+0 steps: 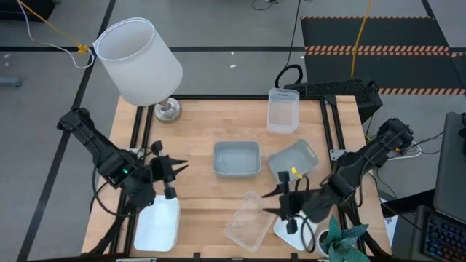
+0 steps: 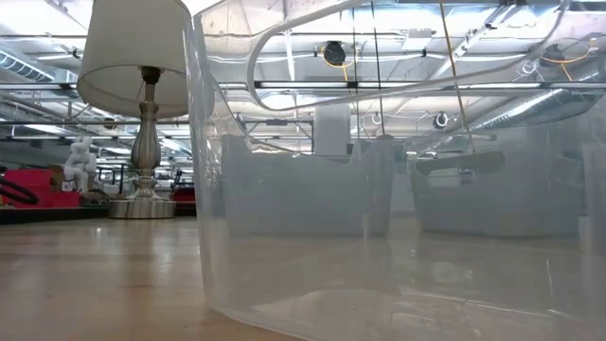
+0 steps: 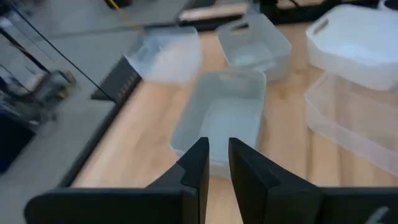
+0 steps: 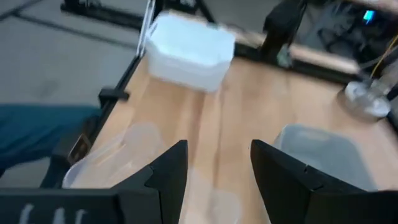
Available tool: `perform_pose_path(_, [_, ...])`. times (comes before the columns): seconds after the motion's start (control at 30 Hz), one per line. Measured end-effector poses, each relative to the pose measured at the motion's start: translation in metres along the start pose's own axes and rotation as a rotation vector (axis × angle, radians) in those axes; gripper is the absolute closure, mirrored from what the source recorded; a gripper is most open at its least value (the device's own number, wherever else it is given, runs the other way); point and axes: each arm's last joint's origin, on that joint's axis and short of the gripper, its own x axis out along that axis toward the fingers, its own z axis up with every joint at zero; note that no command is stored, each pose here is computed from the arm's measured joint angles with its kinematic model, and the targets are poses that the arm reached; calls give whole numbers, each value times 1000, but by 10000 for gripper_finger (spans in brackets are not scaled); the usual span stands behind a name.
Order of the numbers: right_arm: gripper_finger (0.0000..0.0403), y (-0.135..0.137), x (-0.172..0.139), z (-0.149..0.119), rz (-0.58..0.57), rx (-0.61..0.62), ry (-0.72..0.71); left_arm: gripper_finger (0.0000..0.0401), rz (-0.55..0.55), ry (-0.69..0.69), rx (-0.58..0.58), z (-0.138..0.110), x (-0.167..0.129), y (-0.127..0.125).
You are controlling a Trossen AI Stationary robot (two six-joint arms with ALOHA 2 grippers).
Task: Stack baskets by color
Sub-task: Stack the transparent bin on the stacked transparent bins
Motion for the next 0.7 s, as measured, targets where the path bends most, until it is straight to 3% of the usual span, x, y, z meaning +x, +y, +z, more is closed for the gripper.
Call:
perform_pose_path(0.13, [234, 18, 7, -4, 43, 16, 109, 341, -39, 49, -27, -4, 5, 0])
perform_pose_path(0.47, [234, 59, 34, -26, 309, 26, 356, 341, -47, 50, -93, -3, 5, -1])
perform_pose_path(0.7, [234, 72, 62, -50, 364, -50, 473, 341, -70, 14, -126, 2, 5, -4])
